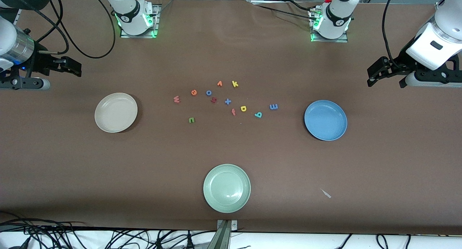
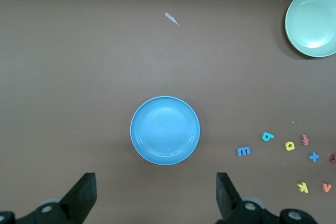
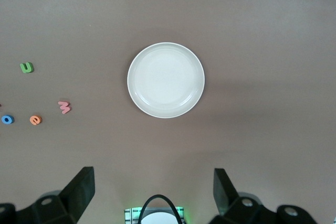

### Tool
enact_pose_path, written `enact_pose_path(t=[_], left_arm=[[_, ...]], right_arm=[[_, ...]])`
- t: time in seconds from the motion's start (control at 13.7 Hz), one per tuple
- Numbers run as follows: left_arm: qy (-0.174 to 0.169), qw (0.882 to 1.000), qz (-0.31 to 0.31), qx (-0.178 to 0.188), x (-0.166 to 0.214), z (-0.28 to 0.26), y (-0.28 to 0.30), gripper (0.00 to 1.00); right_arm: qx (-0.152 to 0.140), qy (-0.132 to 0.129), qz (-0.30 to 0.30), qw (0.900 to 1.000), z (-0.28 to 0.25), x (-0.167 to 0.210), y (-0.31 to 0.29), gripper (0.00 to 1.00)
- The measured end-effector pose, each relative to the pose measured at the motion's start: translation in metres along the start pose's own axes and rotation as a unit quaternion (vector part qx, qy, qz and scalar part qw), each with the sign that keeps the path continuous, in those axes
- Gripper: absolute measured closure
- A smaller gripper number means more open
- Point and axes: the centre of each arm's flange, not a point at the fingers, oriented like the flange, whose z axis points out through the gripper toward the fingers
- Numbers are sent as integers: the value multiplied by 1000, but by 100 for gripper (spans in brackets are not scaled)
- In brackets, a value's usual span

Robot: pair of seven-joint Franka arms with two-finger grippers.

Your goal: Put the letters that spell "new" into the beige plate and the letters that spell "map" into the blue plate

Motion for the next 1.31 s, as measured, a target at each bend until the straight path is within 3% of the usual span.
enact_pose_path(t=[0.66, 1.31], left_arm=[[-28, 1000, 7, 9, 17, 36, 6, 0], [-73, 996, 38, 17, 7, 25, -7, 0]], right_arm=[[0, 0, -2, 1000, 1, 1, 0, 0], [0, -1, -2, 1000, 2, 2, 0, 0]])
